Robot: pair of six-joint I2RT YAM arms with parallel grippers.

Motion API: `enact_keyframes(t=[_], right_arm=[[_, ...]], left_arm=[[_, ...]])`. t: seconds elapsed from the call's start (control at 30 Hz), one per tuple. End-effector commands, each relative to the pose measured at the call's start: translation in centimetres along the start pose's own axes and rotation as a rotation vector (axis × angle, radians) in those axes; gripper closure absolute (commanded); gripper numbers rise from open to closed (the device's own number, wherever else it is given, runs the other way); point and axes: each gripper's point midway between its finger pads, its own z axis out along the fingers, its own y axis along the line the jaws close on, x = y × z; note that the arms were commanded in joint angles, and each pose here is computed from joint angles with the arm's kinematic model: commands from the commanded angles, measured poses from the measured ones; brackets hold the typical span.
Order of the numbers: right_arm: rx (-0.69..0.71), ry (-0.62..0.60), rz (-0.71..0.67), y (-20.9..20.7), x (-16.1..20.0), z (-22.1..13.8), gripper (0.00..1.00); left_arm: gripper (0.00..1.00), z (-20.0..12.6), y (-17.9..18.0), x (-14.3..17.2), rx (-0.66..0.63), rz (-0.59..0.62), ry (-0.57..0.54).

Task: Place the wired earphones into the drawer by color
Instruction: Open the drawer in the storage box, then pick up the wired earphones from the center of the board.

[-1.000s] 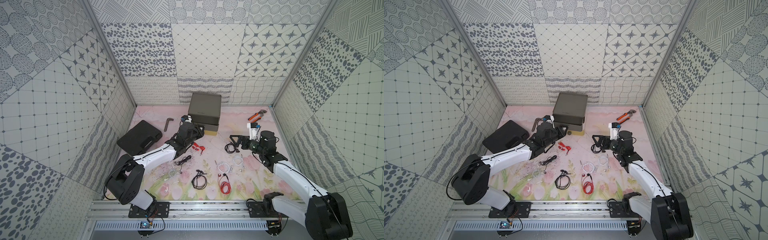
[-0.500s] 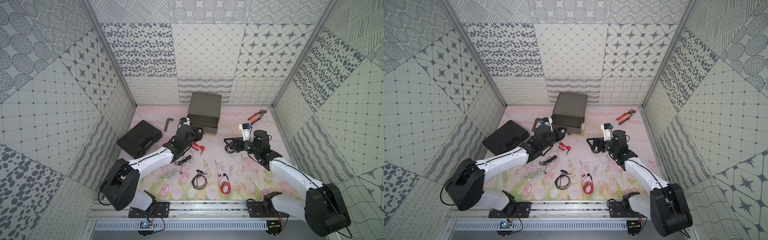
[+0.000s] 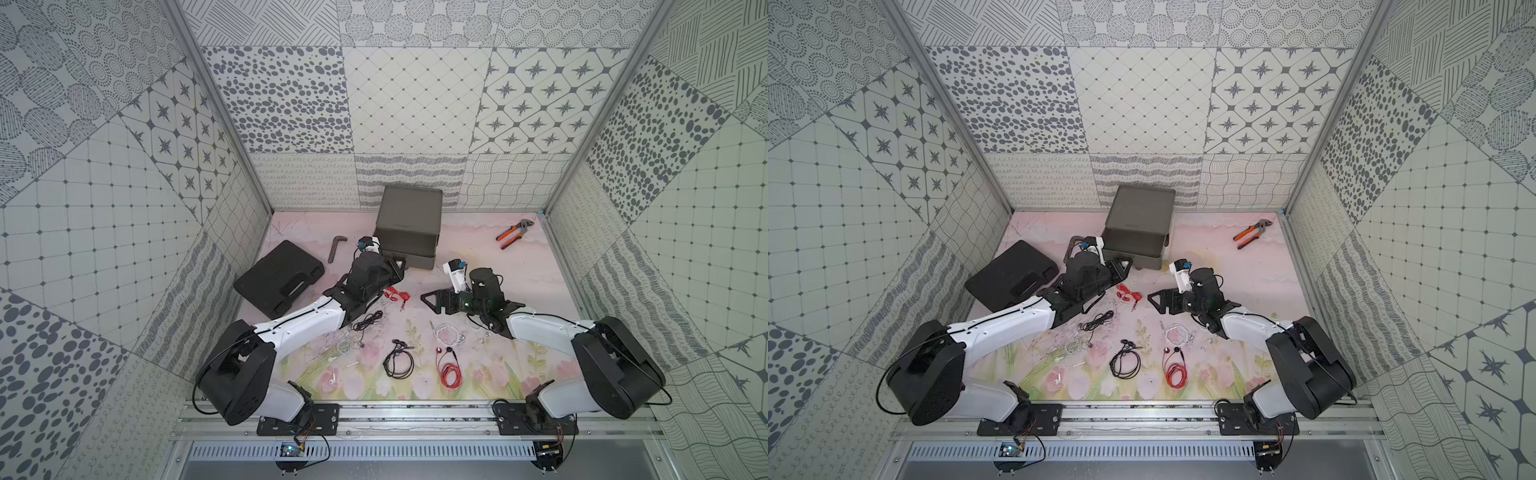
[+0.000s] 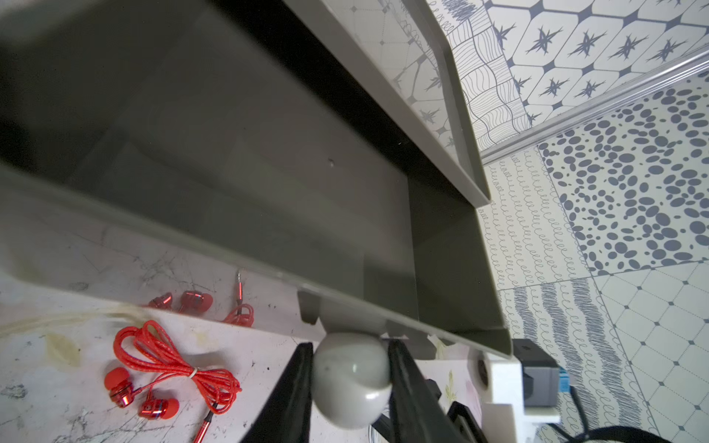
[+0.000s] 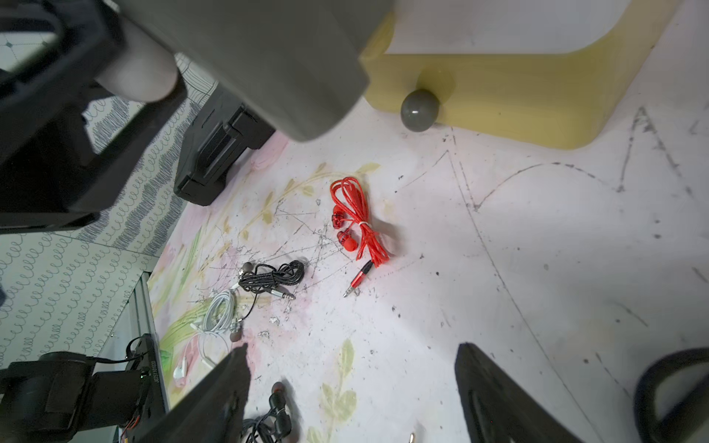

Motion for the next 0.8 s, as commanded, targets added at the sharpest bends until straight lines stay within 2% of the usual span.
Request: enact_keyframes(t=[0.0,0.4,0.77], right_arm=[[-0.023,-0.073,0.003,0.2,-0.8,1.5,0.18],[-0.021,-0.109,0.098,-1.3,0.4,5.8,0.39],[-0.024,-0.134,0.138,-1.5,0.3,8.3,0.43]], left_arm=[[0.75,-0.3,-1.4,-1.1,0.033,0.014,-0.029],[0.75,0.0,-1.5,-1.1,0.034,0.006,-0.022],[0.75,-0.1,-1.5,-1.1,0.035,0.009,-0.024]])
